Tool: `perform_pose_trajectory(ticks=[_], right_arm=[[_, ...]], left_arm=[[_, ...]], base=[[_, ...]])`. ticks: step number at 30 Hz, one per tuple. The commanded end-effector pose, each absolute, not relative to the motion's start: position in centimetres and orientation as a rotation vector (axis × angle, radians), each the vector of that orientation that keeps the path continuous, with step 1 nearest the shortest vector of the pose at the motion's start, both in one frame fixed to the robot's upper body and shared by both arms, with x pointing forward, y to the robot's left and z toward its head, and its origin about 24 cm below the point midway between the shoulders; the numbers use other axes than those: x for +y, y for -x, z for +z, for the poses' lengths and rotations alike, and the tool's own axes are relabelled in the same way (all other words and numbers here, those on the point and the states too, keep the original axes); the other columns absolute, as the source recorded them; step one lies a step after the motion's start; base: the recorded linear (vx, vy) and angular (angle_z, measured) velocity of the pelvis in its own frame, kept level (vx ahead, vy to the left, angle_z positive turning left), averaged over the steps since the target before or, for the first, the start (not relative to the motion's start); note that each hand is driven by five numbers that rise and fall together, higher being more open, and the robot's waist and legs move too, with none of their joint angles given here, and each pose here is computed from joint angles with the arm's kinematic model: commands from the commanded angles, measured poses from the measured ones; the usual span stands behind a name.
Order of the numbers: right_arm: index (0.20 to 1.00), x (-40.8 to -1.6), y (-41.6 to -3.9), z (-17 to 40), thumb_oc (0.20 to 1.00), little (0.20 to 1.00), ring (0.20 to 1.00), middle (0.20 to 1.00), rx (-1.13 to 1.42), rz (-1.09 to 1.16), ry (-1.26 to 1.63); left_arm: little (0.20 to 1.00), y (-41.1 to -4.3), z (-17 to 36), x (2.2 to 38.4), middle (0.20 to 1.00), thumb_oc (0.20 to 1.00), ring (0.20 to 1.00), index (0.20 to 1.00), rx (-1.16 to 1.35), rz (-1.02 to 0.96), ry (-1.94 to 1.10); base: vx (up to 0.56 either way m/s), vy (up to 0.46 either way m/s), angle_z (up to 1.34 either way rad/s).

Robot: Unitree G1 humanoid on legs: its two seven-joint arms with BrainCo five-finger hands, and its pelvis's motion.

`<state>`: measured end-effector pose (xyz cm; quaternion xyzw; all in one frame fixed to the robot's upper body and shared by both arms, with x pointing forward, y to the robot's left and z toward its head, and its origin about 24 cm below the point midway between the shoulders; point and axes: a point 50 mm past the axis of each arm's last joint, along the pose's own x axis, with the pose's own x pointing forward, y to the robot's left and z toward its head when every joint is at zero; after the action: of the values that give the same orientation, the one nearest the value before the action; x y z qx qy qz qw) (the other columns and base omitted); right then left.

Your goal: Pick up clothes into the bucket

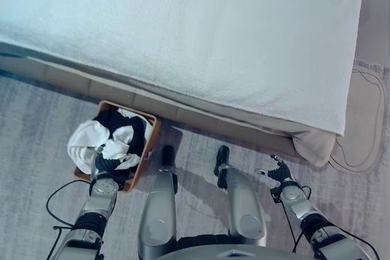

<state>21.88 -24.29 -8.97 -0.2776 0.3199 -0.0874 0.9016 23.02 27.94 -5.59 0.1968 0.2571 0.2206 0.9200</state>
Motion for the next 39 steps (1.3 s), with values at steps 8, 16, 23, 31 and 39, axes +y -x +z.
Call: perform_pose_trajectory(ticks=[8, 16, 23, 31, 39], right_arm=[[1.000, -26.6, -17.8, -10.8, 1.000, 1.000, 1.000, 1.000, 0.809, -0.192, 0.601], [1.000, -25.7, -15.2, -12.8, 1.000, 1.000, 1.000, 1.000, 0.932, -0.197, 0.484], [1.000, -25.2, -13.7, -13.8, 1.000, 1.000, 1.000, 1.000, 1.002, -0.189, 0.411], [1.000, -24.6, -11.8, -14.8, 1.000, 1.000, 1.000, 1.000, 1.090, -0.180, 0.342], [1.000, -24.5, -11.0, -15.2, 1.000, 1.000, 1.000, 1.000, 1.128, -0.162, 0.350]], left_arm=[[1.000, -18.8, -9.9, 25.3, 1.000, 1.000, 1.000, 1.000, 0.687, 0.328, -0.245], [1.000, -15.3, -12.8, 23.9, 1.000, 1.000, 1.000, 1.000, 0.857, 0.302, -0.220], [1.000, -12.2, -14.7, 23.2, 1.000, 1.000, 1.000, 1.000, 1.016, 0.261, -0.234], [1.000, -10.9, -15.5, 22.5, 1.000, 1.000, 1.000, 1.000, 1.096, 0.196, -0.280], [1.000, -11.6, -15.4, 22.2, 1.000, 1.000, 1.000, 1.000, 1.078, 0.110, -0.337]], base=[[0.06, -0.048, -0.02], [0.07, -0.053, -0.03], [0.07, -0.019, 0.00], [0.01, -0.003, 0.00], [0.00, 0.000, 0.00]])
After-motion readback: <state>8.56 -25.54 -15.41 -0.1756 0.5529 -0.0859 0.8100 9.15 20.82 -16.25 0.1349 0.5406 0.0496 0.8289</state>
